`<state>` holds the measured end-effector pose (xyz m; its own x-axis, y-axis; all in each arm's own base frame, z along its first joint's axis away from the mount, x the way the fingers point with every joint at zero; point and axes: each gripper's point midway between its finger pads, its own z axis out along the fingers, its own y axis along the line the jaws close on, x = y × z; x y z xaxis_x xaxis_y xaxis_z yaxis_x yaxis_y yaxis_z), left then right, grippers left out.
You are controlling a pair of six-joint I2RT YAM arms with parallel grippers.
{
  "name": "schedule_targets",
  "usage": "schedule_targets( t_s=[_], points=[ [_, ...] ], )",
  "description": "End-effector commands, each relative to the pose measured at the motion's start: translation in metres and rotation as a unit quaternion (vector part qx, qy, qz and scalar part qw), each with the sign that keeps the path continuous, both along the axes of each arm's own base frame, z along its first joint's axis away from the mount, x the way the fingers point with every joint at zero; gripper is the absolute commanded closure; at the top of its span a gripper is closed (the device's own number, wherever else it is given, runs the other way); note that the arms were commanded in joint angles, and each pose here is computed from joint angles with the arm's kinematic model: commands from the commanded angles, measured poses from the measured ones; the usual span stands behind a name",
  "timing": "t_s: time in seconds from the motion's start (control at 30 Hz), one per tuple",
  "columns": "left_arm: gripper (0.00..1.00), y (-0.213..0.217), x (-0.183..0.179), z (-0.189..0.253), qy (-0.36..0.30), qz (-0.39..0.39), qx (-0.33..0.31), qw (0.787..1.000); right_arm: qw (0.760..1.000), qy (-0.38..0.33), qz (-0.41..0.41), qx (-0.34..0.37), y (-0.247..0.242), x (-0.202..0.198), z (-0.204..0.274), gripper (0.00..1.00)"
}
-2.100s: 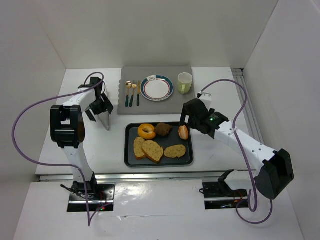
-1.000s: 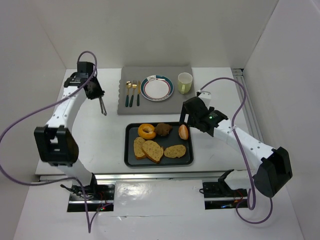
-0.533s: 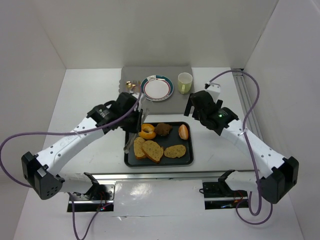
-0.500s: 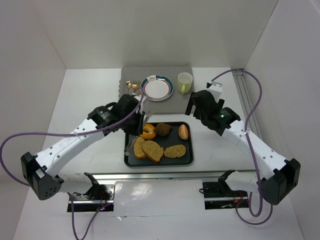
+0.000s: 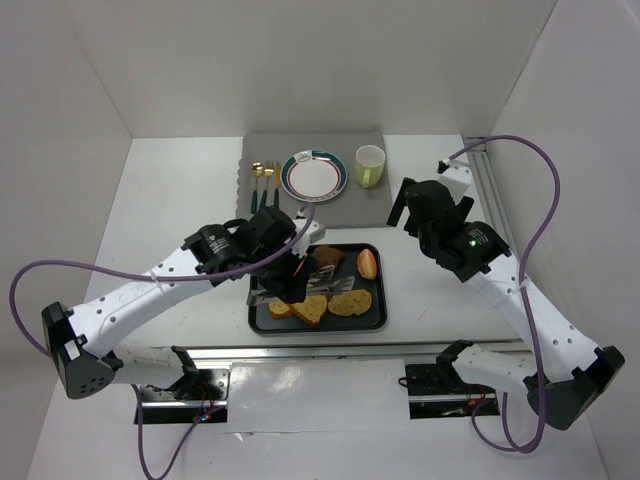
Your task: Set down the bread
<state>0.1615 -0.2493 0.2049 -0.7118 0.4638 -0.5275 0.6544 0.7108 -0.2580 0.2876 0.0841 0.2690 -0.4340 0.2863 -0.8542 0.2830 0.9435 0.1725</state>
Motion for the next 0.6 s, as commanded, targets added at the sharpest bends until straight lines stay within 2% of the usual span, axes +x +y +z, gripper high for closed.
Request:
schedule_targets(
  t_s=[0.0, 0.13, 0.3, 0.57],
  points=[
    [0.36, -0.018, 0.002, 0.003, -0.011, -0.038, -0.02, 0.999, 1.0, -0.01, -0.014, -0.009, -0.01, -0.003, 0.012, 0.0],
    [0.35, -0.023, 0.011, -0.002, -0.039, -0.064, -0.006, 0.997, 1.0, -0.004, -0.01, -0.009, -0.009, -0.004, 0.007, 0.0],
    [0.35, -0.027, 0.024, -0.024, -0.049, -0.112, 0.041, 0.992, 1.0, 0.0, -0.005, -0.008, -0.005, -0.002, 0.002, 0.0],
    [0.34, -0.04, 0.033, -0.05, -0.028, -0.142, 0.071, 0.987, 1.0, 0.014, 0.007, -0.005, 0.001, -0.001, -0.008, 0.0]
  ],
)
